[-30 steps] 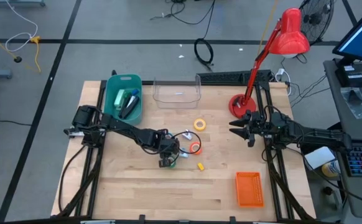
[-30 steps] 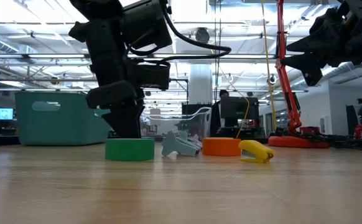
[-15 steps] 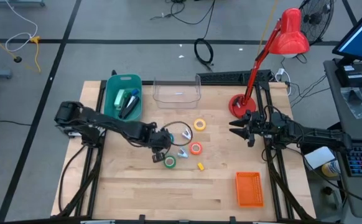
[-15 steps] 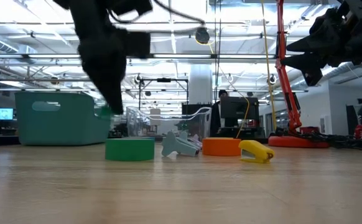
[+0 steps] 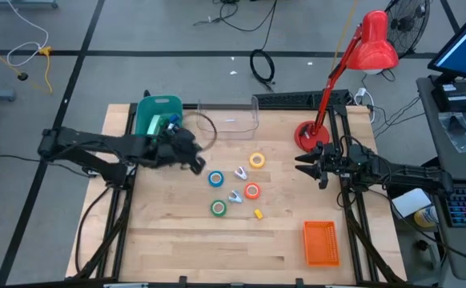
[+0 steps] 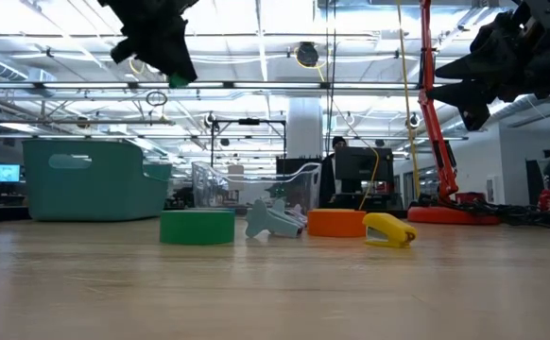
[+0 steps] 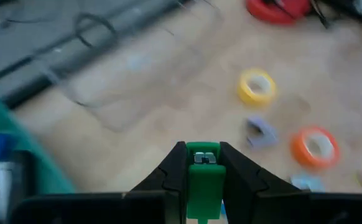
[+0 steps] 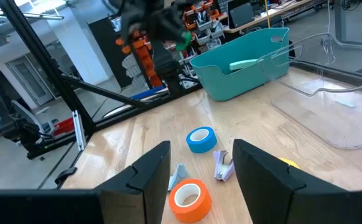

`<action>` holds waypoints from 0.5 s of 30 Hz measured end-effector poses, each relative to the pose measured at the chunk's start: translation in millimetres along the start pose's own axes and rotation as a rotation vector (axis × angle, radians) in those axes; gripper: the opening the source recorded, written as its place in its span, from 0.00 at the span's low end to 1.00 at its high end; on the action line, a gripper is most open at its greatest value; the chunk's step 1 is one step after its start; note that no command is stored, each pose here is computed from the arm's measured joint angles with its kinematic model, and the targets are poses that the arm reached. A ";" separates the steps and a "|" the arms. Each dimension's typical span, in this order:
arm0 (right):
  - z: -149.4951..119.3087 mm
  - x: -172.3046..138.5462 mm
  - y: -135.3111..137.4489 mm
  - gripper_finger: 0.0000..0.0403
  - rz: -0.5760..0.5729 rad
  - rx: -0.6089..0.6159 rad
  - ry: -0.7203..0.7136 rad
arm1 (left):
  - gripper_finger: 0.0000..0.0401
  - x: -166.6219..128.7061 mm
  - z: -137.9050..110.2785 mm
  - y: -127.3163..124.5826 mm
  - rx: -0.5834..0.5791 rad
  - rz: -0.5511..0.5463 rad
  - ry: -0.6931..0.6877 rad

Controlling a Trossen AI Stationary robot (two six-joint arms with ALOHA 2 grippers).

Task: Pick and place Stapler, Stapler remover, tape
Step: Put the green stapler into the green bin

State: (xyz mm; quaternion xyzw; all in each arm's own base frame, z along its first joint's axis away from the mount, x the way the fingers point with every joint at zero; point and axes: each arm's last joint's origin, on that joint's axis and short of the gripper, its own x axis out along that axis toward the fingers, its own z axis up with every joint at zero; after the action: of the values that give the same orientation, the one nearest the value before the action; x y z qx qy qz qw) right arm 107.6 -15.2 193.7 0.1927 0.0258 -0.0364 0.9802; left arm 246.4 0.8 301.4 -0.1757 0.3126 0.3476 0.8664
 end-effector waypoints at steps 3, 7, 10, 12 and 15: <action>0.0 0.0 0.0 0.41 0.000 -0.001 0.000 | 0.15 -4.3 12.3 21.0 -0.058 0.063 -0.047; 0.0 0.0 0.0 0.41 0.000 -0.001 0.000 | 0.15 -1.5 25.6 50.7 -0.115 0.176 -0.067; 0.0 0.0 0.0 0.41 0.000 -0.002 0.000 | 0.15 5.0 34.8 71.8 -0.136 0.260 -0.070; 0.0 0.0 0.0 0.41 -0.001 -0.002 0.000 | 0.15 9.6 40.1 86.1 -0.143 0.316 -0.065; 0.0 0.0 0.0 0.41 -0.001 -0.002 0.000 | 0.15 16.6 46.8 107.1 -0.152 0.379 -0.044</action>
State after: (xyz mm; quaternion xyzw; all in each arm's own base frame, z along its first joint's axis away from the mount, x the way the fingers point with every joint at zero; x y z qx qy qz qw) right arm 107.6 -15.2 193.7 0.1918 0.0257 -0.0367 0.9804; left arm 199.1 108.1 315.8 -0.1709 0.2942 0.5306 0.7764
